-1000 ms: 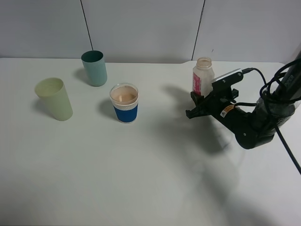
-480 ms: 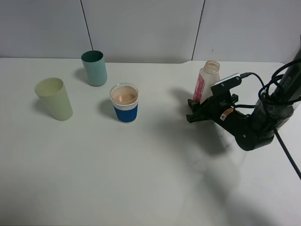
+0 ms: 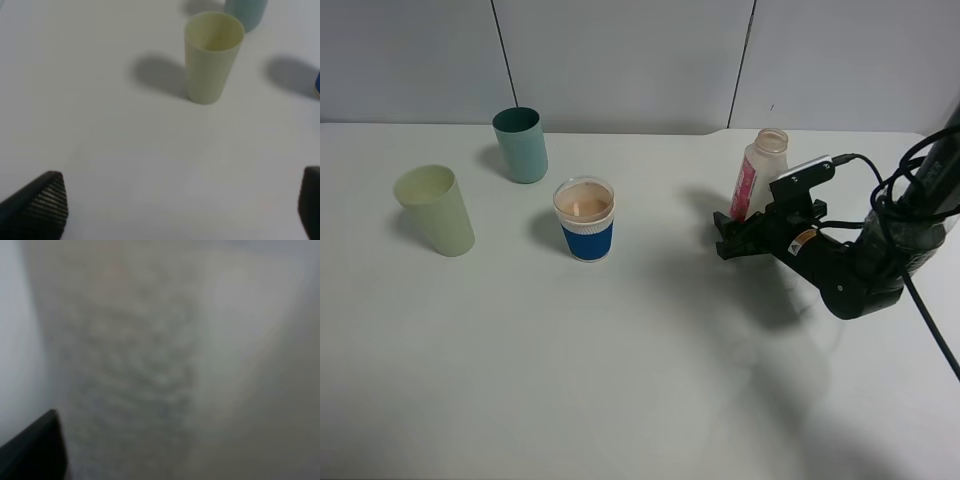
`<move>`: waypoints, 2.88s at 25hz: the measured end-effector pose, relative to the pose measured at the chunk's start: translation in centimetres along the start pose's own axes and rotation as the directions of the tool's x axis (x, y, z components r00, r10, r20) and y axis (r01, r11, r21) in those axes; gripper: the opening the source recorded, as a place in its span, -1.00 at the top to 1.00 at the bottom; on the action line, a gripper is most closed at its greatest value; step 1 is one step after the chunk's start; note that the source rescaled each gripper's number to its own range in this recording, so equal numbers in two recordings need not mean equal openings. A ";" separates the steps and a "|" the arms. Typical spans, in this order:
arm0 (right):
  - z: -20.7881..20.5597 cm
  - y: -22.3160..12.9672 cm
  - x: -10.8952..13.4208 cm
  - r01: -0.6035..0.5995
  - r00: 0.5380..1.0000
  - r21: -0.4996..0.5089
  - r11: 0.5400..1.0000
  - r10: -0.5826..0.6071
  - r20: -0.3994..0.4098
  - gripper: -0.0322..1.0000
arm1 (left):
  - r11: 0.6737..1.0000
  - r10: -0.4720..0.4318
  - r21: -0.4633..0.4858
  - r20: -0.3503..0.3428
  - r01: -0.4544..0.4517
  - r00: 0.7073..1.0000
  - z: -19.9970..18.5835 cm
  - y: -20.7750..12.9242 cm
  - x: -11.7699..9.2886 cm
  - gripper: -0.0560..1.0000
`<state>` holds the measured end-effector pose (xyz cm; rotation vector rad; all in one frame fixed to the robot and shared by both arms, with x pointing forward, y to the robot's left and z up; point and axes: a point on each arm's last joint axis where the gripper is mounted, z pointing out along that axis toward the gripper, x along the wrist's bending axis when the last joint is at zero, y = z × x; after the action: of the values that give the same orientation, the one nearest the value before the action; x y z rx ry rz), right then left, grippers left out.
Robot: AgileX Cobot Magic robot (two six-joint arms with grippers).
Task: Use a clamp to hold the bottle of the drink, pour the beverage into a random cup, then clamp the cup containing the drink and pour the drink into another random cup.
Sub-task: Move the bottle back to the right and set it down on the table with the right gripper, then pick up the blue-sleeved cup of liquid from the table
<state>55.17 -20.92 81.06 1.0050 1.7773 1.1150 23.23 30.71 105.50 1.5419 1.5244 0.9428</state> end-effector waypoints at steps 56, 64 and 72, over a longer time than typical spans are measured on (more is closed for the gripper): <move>-16.2 12.5 -3.3 -0.015 0.963 -0.335 0.942 0.104 0.248 -0.67 | 1.000 0.001 0.000 0.000 -0.001 1.000 0.0 0.0 0.0 -0.57; -18.2 13.8 -3.8 -0.157 0.947 -0.260 0.953 0.220 0.235 -0.91 | 1.000 0.001 0.000 0.000 -0.001 1.000 0.0 0.0 0.0 -0.57; -21.5 17.2 -4.4 -0.145 0.950 -0.299 0.943 0.217 0.223 -1.00 | 1.000 0.001 0.000 0.000 -0.001 1.000 0.0 0.0 0.0 -0.57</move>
<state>40.90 -26.26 104.39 1.0984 1.3015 1.2498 23.23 30.71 105.50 1.5427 1.5239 0.9433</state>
